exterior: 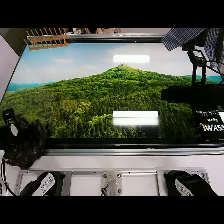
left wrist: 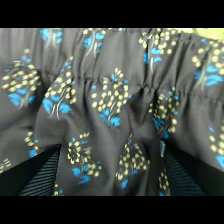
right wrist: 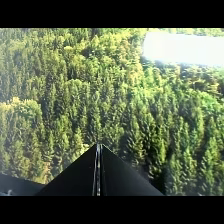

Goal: Fold the clothes and pants, and hang the long-sleeved shirts on hangers.

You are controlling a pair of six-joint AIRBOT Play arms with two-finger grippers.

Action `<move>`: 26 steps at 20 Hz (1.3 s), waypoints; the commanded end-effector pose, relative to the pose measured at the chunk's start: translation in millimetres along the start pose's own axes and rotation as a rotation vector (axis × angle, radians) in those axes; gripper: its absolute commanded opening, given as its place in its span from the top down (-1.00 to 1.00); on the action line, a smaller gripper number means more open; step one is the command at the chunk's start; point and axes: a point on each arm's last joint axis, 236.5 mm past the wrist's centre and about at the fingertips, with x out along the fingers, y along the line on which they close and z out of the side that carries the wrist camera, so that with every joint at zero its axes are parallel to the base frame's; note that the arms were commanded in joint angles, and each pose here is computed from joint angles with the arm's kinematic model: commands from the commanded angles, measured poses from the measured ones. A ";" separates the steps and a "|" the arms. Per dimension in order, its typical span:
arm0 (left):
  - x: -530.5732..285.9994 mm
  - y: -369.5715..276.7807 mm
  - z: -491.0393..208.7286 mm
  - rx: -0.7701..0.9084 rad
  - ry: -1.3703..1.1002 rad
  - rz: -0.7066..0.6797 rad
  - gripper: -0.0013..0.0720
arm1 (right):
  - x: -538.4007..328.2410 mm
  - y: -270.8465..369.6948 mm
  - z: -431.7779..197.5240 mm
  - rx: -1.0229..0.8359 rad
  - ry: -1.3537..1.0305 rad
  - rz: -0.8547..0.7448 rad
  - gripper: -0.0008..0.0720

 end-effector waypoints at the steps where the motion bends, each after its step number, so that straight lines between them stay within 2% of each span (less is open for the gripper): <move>1: 20.4 1.0 -12.6 0.002 0.121 0.009 -0.91 | 0.2 0.3 0.0 0.000 0.000 0.001 0.96; 2: 23.0 2.3 -14.8 -0.010 0.161 0.018 -0.73 | 0.2 0.3 -0.1 0.000 0.001 0.001 0.96; 3: 23.3 3.7 -14.9 -0.021 0.189 0.025 0.03 | 0.2 0.3 -0.1 0.000 0.001 0.001 0.96; 4: 21.3 4.0 -11.6 -0.031 0.203 0.025 0.69 | 0.2 0.3 -0.1 0.000 0.001 0.001 0.96; 5: 15.2 0.1 -4.2 -0.056 0.200 0.006 0.94 | 0.2 0.3 0.0 0.000 0.000 0.001 0.96; 7: -17.2 -21.0 33.8 -0.134 0.105 -0.101 0.94 | 0.2 0.3 -0.1 0.000 0.001 0.001 0.96; 9: -81.3 -59.7 89.0 -0.122 -0.092 -0.249 0.94 | 0.2 0.3 -0.1 0.000 0.001 0.001 0.96; 11: -170.1 -109.7 130.1 -0.047 -0.302 -0.403 0.94 | 0.2 0.3 -0.1 0.000 0.001 0.001 0.96; 12: -251.9 -152.7 144.7 0.049 -0.467 -0.529 0.94 | 0.7 0.5 5.5 0.000 -0.022 0.002 0.96; 14: -403.4 -225.2 128.3 0.257 -0.718 -0.778 0.94 | 0.2 1.2 19.6 0.004 -0.081 0.005 0.96; 17: -510.2 -274.6 97.2 0.377 -0.849 -1.010 0.94 | -3.8 5.4 31.6 0.008 -0.132 0.021 0.96; 21: -584.1 -335.2 62.3 0.501 -0.887 -1.202 0.94 | -58.6 -26.2 91.6 -0.008 -0.391 -0.092 0.96; 24: -578.8 -376.3 56.8 0.505 -0.806 -1.233 0.94 | -123.2 -71.1 120.5 0.018 -0.586 -0.238 0.96; 26: -546.0 -401.5 64.6 0.471 -0.722 -1.197 0.94 | -145.7 -98.5 118.1 0.068 -0.624 -0.307 0.96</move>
